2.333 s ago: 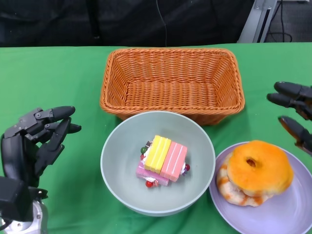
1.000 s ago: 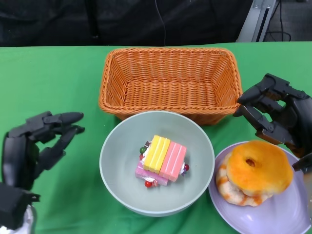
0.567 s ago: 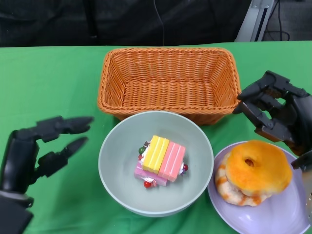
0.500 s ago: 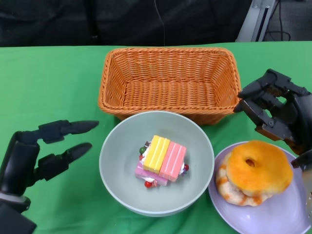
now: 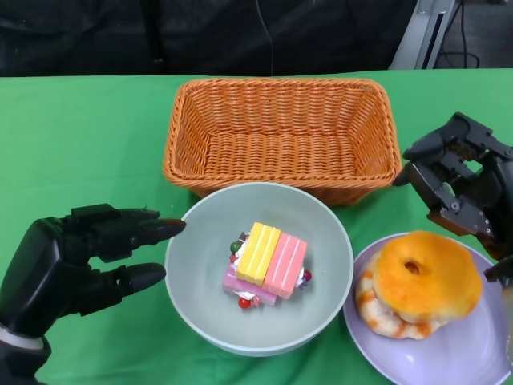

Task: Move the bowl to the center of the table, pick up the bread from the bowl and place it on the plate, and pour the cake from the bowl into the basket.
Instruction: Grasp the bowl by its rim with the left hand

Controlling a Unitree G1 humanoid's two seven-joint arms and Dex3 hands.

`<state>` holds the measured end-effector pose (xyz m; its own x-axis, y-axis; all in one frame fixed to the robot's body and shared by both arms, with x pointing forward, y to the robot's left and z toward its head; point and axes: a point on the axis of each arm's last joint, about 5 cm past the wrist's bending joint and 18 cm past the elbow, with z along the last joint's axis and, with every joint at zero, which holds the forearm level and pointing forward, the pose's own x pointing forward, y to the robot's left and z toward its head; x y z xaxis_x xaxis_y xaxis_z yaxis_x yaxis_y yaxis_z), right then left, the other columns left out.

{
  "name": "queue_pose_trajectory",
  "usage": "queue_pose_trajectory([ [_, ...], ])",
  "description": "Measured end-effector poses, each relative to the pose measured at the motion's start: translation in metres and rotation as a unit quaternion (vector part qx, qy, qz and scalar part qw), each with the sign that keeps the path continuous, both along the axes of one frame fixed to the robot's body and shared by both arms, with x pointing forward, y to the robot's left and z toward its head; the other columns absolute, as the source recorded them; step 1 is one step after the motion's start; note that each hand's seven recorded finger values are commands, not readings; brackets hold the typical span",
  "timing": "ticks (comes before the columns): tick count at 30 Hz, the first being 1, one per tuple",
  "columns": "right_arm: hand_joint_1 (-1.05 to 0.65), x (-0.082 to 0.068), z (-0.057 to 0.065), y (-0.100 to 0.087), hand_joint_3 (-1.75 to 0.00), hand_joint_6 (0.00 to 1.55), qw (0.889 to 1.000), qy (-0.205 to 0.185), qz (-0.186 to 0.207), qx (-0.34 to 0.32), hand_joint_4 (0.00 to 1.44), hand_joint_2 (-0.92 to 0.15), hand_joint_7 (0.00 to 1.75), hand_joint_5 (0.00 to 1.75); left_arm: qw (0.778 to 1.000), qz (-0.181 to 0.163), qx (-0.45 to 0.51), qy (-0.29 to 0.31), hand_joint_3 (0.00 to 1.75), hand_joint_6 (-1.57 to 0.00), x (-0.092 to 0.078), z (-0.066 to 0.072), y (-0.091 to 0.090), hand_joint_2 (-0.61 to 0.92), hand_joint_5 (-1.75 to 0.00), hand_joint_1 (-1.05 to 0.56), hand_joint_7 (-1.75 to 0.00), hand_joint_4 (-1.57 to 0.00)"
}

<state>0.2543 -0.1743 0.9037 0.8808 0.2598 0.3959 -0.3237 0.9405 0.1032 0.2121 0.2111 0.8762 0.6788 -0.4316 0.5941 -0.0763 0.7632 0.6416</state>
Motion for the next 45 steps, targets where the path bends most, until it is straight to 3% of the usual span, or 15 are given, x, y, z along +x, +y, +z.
queue_pose_trajectory([
  [6, -0.17, -0.008, -0.003, -0.003, -0.73, 0.64, 1.0, 0.0, -0.004, 0.001, 0.69, -0.69, 1.26, 1.59, 1.0, 0.003, 0.006, -0.009, 0.01, -0.91, -0.002, -0.003, -0.001, 0.92, -0.07, -0.37, -0.01, -0.9],
  [16, -0.18, -0.015, -0.005, -0.006, -0.64, 0.63, 1.0, 0.001, -0.008, 0.004, 0.68, -0.74, 1.26, 1.59, 1.0, -0.008, 0.012, -0.009, 0.01, -0.89, -0.004, -0.007, -0.001, 0.92, -0.04, -0.38, 0.0, -0.9],
  [27, -0.22, -0.018, -0.006, -0.008, -0.6, 0.62, 1.0, 0.008, -0.009, 0.008, 0.69, -0.75, 1.28, 1.58, 0.998, -0.027, 0.055, -0.011, 0.06, -0.65, -0.006, -0.002, 0.01, 0.92, 0.0, -0.49, 0.0, -0.76],
  [35, -0.23, -0.02, -0.006, -0.008, -0.57, 0.63, 1.0, 0.006, -0.011, 0.007, 0.71, -0.76, 1.28, 1.57, 0.994, -0.057, 0.093, -0.015, 0.02, -0.72, -0.007, 0.001, 0.011, 0.91, -0.01, -0.48, -0.03, -0.78],
  [45, -0.23, -0.021, -0.007, -0.009, -0.57, 0.63, 1.0, 0.004, -0.006, 0.013, 0.71, -0.77, 1.28, 1.57, 0.986, -0.091, 0.138, -0.037, 0.06, -0.73, -0.006, -0.008, 0.002, 0.92, -0.01, -0.4, 0.0, -0.82],
])
